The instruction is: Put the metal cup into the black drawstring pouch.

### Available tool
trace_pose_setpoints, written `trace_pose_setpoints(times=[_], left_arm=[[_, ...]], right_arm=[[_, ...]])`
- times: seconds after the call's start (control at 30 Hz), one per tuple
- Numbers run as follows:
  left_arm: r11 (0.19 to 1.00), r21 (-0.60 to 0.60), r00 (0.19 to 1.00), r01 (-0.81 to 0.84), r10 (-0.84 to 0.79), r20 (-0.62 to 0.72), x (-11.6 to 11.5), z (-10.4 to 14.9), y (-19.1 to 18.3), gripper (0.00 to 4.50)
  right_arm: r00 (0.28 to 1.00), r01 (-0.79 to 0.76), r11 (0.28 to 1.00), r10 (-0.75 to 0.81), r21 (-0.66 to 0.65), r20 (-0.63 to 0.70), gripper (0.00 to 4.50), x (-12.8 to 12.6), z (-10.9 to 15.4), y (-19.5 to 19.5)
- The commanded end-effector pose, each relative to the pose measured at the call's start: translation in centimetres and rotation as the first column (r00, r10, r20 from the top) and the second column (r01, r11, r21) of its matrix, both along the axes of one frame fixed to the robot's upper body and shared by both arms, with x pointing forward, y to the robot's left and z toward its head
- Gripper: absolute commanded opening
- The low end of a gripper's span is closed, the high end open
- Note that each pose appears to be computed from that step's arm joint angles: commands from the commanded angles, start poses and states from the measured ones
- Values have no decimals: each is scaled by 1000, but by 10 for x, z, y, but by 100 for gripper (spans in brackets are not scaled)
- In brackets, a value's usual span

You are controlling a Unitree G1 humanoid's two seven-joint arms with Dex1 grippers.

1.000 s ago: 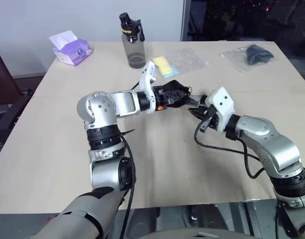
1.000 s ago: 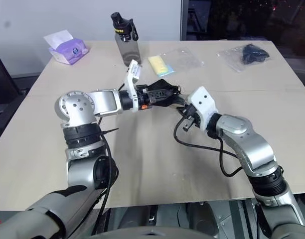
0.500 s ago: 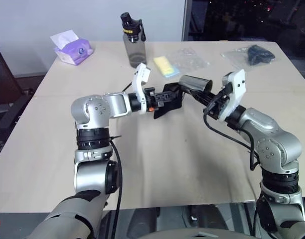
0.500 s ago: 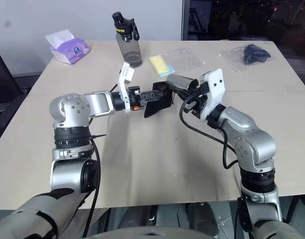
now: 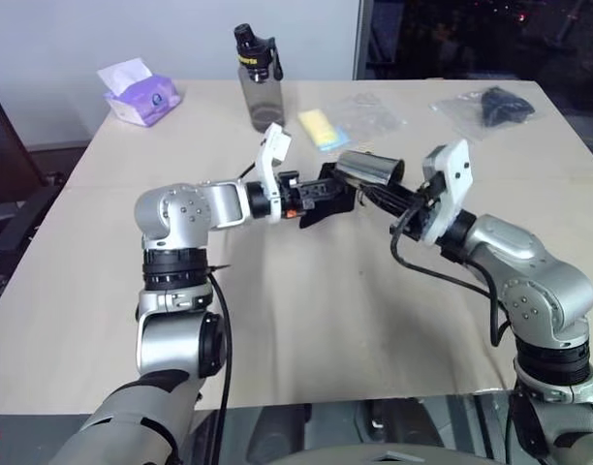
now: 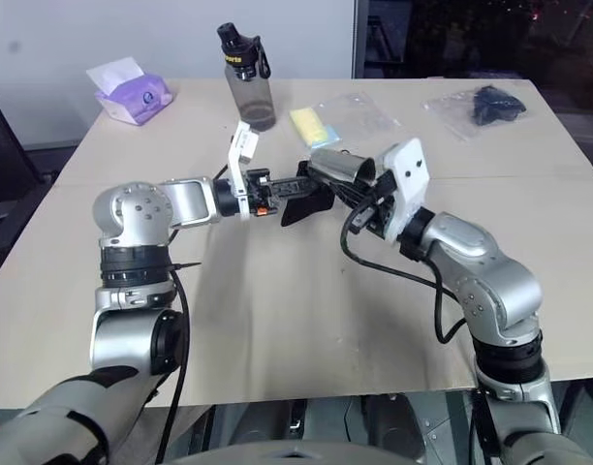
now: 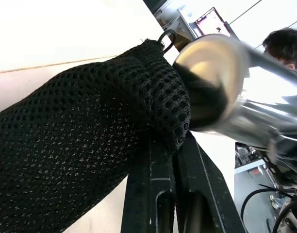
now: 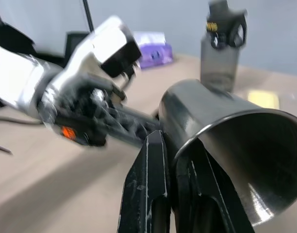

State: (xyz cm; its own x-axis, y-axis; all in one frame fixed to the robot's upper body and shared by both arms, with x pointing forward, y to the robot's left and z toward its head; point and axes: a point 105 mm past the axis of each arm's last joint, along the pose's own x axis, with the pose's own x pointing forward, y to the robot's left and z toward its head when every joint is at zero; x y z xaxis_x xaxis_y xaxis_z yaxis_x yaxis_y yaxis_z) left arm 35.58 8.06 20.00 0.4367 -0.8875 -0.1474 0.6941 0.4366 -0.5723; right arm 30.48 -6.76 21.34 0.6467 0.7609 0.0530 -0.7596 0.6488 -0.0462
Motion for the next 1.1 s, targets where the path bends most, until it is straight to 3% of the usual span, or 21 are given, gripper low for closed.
trace_pose_setpoints(times=[0.03,0.37,0.53,0.67,1.1], left_arm=[[997,-41,995,62,-59,74,-10,17,-4,0],[995,-20,992,99,-97,82,-15,17,-7,0],[999,7,995,52,-52,83,-7,13,-3,0],[998,-24,996,55,-53,70,-6,15,-4,0],[974,-213,997,73,-72,16,-5,36,-5,0]], right_arm=[[1000,20,999,-21,-42,-15,6,2,-11,-7],[1000,-11,992,13,-126,18,6,-2,-19,1],[991,-11,986,33,-167,127,6,-8,-10,7],[978,-3,984,39,-176,203,6,-12,-5,13],[949,-51,949,143,-310,282,6,-26,-23,30]])
